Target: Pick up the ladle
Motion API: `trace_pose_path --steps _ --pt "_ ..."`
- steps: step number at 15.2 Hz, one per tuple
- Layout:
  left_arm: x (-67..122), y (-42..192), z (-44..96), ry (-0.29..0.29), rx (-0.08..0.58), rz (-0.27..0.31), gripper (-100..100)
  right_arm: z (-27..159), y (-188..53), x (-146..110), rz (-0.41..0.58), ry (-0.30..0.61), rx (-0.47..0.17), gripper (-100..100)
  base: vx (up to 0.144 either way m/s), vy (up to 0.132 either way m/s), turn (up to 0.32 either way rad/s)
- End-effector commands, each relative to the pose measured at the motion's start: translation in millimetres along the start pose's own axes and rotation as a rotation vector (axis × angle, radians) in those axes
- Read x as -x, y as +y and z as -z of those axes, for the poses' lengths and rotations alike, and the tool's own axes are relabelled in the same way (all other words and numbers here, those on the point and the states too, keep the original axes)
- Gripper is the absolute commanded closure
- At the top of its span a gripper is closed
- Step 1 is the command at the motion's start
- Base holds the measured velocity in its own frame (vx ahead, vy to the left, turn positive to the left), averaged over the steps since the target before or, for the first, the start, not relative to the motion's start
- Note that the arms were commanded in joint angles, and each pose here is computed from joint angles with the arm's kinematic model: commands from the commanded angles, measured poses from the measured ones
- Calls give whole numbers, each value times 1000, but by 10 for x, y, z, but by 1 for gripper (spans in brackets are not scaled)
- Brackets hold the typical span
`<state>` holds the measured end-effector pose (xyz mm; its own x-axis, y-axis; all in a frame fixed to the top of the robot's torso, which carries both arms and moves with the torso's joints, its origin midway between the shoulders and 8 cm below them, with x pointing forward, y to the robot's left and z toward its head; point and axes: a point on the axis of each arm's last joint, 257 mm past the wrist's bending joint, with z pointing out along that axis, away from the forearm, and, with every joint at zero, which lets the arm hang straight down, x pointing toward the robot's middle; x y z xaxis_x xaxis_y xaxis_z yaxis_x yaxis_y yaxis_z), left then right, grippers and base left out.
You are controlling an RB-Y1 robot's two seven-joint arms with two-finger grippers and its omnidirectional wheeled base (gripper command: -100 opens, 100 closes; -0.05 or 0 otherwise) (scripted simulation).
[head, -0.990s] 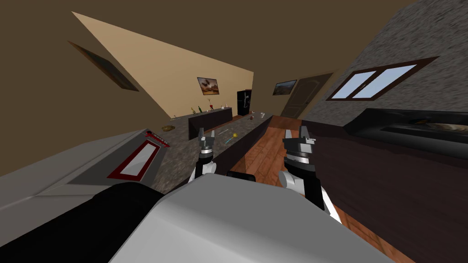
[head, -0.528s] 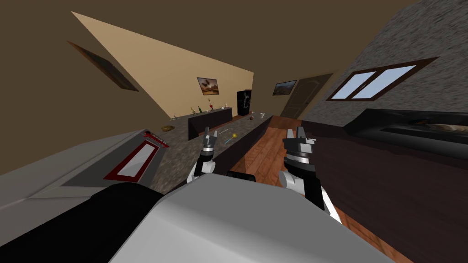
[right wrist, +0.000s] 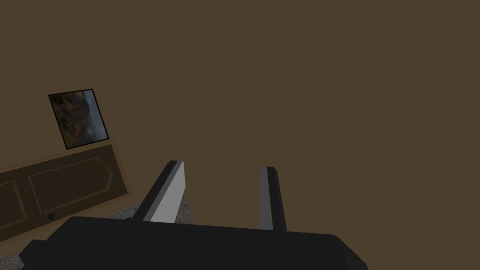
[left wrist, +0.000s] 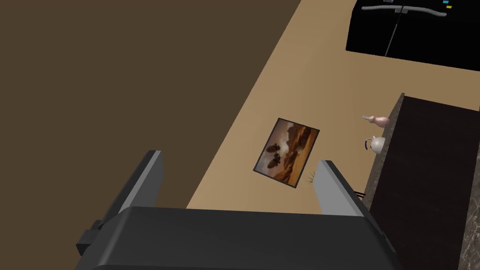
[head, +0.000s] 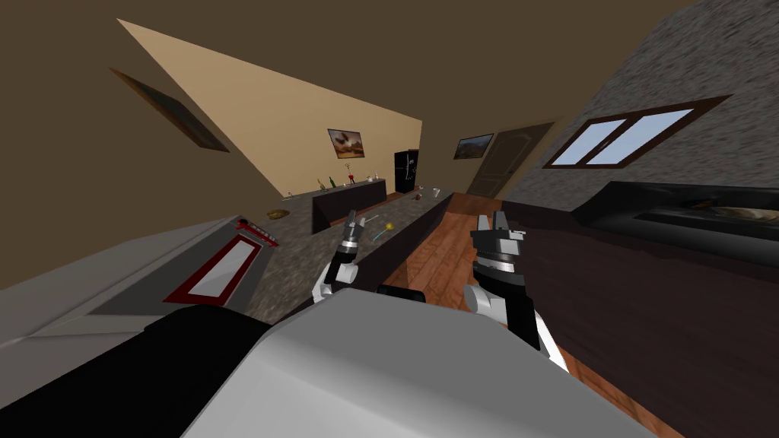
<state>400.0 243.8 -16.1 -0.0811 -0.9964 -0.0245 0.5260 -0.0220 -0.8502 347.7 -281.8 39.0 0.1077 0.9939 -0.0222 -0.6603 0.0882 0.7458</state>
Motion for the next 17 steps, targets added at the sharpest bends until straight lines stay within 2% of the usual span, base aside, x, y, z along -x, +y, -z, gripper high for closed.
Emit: trace_pose_path --steps 1,2,5,7,8,13,14,16,17 --pt "3 123 -39 5 43 -14 -100 0 0 0 0 0 0 0 27 -25 1" --pt "4 128 -38 5 45 -14 -100 0 0 0 0 0 0 0 15 -19 1" --pt "8 303 -135 17 103 -47 -100 0 0 0 0 0 0 0 17 -20 2" --pt "16 357 -129 15 124 -47 -100 0 0 0 0 0 0 0 20 -20 2" --pt "19 424 -180 20 146 -63 -100 0 0 0 0 0 0 0 17 -18 3" --pt "40 596 -212 19 209 -80 -100 0 0 0 0 0 0 0 21 -19 1" --pt "49 671 -261 22 234 -95 -100 0 0 0 0 0 0 0 19 -18 4" --pt "57 718 -249 19 253 -96 -100 0 0 0 0 0 0 0 20 -19 1" --pt "65 779 -300 22 272 -111 -100 0 0 0 0 0 0 0 20 -23 2"
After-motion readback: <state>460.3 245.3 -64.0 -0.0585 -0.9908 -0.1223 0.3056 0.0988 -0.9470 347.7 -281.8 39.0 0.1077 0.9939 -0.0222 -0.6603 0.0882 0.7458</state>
